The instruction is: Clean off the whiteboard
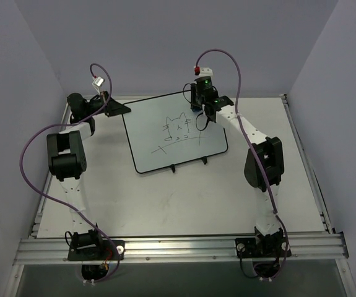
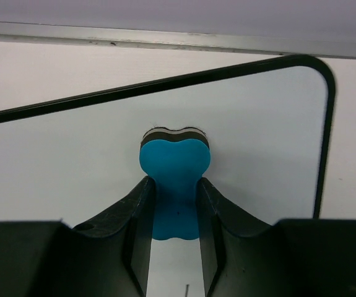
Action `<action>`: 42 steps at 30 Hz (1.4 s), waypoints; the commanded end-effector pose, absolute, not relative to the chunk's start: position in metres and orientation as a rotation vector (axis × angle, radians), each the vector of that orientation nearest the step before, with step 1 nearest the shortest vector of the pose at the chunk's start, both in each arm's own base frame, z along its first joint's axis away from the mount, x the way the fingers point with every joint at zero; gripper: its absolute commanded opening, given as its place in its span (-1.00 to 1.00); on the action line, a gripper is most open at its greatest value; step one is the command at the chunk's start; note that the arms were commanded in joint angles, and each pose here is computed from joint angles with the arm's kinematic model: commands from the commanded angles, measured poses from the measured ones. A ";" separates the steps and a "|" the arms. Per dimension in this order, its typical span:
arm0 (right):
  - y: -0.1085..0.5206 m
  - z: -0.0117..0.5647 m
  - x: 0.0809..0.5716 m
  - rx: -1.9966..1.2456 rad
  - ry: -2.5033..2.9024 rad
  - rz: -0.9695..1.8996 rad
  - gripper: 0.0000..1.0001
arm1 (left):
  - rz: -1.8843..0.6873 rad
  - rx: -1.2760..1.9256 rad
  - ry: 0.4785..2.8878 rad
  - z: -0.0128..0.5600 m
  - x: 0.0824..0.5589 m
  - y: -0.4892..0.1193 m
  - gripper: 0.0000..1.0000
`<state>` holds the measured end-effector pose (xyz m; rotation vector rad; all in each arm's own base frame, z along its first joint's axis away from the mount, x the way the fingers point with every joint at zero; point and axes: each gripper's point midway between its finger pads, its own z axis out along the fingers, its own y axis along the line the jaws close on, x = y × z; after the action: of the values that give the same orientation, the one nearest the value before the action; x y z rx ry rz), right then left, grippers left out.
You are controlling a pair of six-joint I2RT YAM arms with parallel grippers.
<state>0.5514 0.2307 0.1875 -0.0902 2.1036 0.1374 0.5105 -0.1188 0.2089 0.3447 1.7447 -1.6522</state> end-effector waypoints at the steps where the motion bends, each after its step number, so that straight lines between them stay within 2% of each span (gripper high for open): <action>1: 0.177 0.162 0.554 -0.020 2.162 0.024 -1.00 | -1.431 0.644 1.530 0.254 0.502 -0.116 -0.95; 8: 0.178 0.163 0.544 -0.032 2.159 0.070 -1.00 | -1.431 0.645 1.528 0.255 0.502 -0.116 -0.95; 17: 0.273 0.189 0.518 -0.232 2.012 0.220 -1.00 | -1.432 0.648 1.526 0.256 0.501 -0.117 -0.95; 28: 0.356 0.173 0.462 -0.338 1.968 0.269 -1.00 | -1.433 0.647 1.519 0.257 0.501 -0.117 -0.95; 36: 0.336 0.148 0.470 -0.295 2.003 0.166 -1.00 | -1.436 0.648 1.519 0.257 0.500 -0.118 -0.95; 42: 0.281 0.155 0.491 -0.143 2.007 0.112 -1.00 | -1.436 0.651 1.518 0.258 0.500 -0.118 -0.95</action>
<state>0.4583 0.3517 0.1550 -0.3259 1.9978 0.2683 0.5058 -0.1201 0.2148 0.3972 1.7182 -1.6435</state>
